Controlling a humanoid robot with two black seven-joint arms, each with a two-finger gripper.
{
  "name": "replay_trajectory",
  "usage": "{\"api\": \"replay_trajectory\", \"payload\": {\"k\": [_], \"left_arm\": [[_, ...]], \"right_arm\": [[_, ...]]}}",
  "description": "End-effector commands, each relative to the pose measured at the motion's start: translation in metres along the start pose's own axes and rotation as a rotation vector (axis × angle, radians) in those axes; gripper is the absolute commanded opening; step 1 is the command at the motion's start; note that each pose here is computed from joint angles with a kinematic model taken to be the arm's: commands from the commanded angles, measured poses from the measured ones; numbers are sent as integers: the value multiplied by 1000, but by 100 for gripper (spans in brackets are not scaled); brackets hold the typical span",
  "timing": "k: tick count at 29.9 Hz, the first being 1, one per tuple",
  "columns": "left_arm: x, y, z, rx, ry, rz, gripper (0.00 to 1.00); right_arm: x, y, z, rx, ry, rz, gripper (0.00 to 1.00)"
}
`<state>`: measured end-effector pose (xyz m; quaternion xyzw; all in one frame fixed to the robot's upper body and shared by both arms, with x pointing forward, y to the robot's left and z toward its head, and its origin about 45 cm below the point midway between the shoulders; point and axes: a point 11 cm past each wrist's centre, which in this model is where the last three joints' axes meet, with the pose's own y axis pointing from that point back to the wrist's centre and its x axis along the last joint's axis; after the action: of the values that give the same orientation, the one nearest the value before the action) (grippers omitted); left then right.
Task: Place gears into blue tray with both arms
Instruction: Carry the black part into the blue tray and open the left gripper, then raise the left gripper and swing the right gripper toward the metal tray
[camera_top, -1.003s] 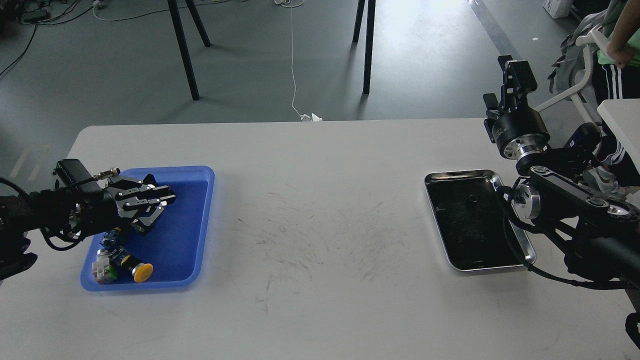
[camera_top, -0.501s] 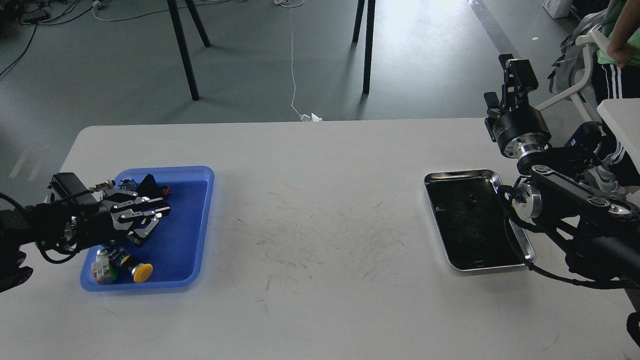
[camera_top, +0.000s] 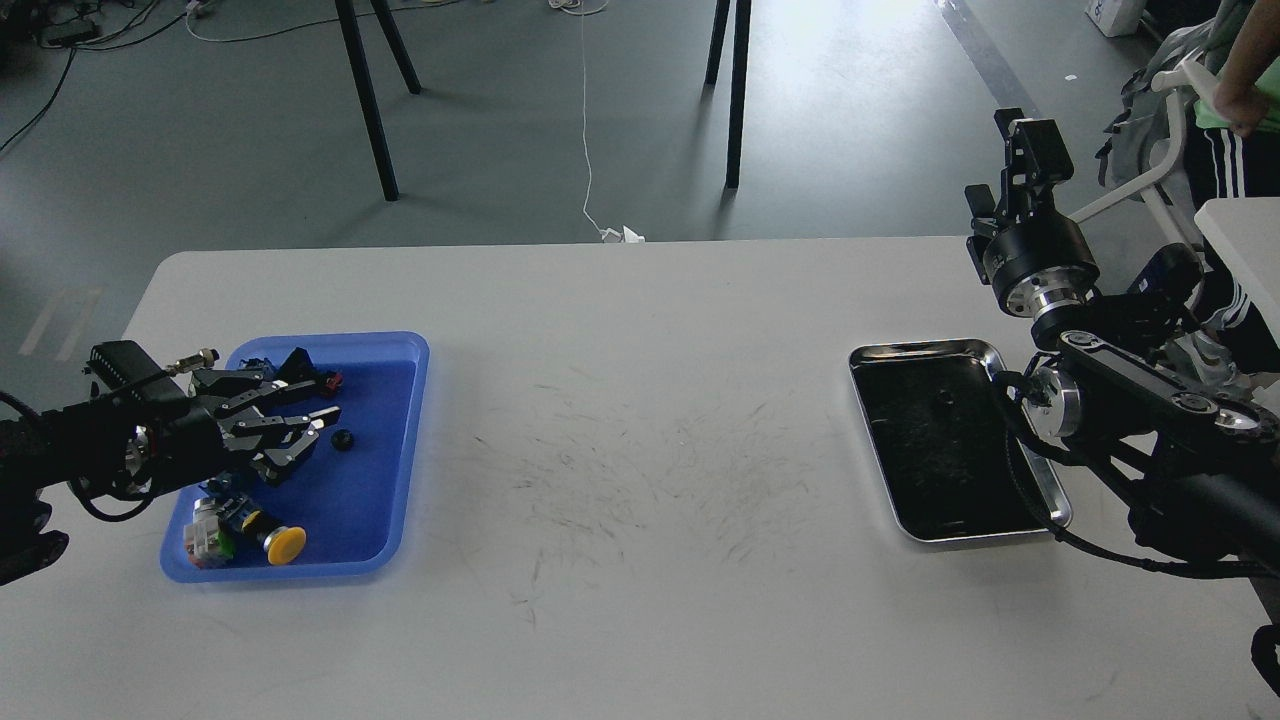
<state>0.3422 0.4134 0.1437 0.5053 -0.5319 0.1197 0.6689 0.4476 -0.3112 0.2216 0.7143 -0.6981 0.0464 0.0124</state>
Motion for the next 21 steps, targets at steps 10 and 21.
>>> {"api": "replay_trajectory", "payload": {"k": [10, 21], "left_arm": [[85, -2, -49, 223, 612, 386, 51], [121, -5, -69, 191, 1216, 648, 84]], "right_arm": [[5, 2, -13, 18, 39, -38, 95], [25, 12, -38, 32, 163, -108, 95]]}}
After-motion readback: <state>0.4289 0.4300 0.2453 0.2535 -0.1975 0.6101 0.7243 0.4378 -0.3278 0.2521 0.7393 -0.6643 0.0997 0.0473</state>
